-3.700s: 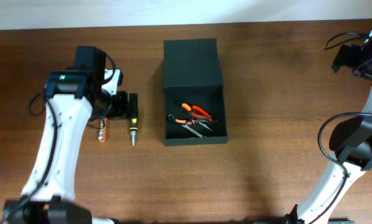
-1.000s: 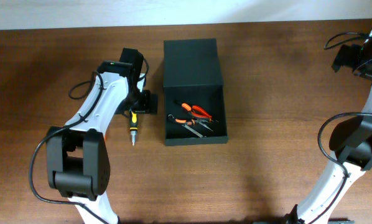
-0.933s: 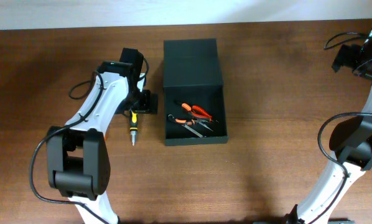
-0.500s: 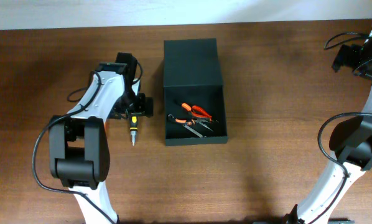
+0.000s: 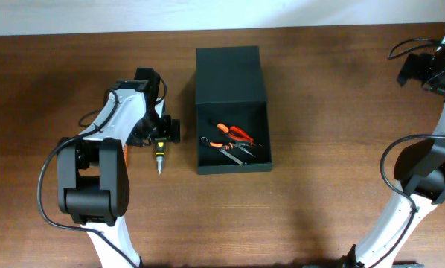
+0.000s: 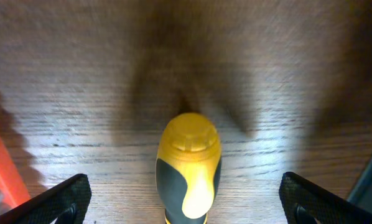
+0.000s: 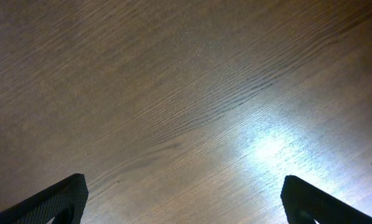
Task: Pack container
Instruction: 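Lower the left gripper toward the screwdriver handle, then descend further and close the left gripper on the screwdriver handle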
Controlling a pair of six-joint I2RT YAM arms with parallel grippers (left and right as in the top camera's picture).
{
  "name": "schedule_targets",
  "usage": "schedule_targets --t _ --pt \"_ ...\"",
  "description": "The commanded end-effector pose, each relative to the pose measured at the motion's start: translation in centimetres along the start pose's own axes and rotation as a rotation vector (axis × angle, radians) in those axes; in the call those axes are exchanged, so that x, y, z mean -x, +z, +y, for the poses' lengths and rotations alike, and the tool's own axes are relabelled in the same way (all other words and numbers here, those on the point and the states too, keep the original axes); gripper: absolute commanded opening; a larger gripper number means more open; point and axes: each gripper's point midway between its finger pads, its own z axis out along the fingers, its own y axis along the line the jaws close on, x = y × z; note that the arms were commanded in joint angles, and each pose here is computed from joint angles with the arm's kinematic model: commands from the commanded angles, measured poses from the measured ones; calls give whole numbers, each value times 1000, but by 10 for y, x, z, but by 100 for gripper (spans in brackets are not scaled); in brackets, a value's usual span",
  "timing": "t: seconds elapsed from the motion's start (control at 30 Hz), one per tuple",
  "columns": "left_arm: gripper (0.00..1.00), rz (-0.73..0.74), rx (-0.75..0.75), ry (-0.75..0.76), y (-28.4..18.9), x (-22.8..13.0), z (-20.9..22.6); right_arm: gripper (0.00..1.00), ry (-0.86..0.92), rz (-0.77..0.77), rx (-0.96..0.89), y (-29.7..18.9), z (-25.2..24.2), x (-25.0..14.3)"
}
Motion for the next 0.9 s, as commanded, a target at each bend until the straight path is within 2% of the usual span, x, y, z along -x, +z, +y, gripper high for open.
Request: schedule_targets --t 0.0,0.63,0.87 --pt "99 25 -8 6 9 -7 0 99 4 -22 -14 -9 -7 0" --pt "99 -10 -13 10 10 2 -1 99 4 -22 -14 -9 -7 0" --pt "99 20 -9 9 19 -8 1 99 4 -22 -14 -9 -7 0"
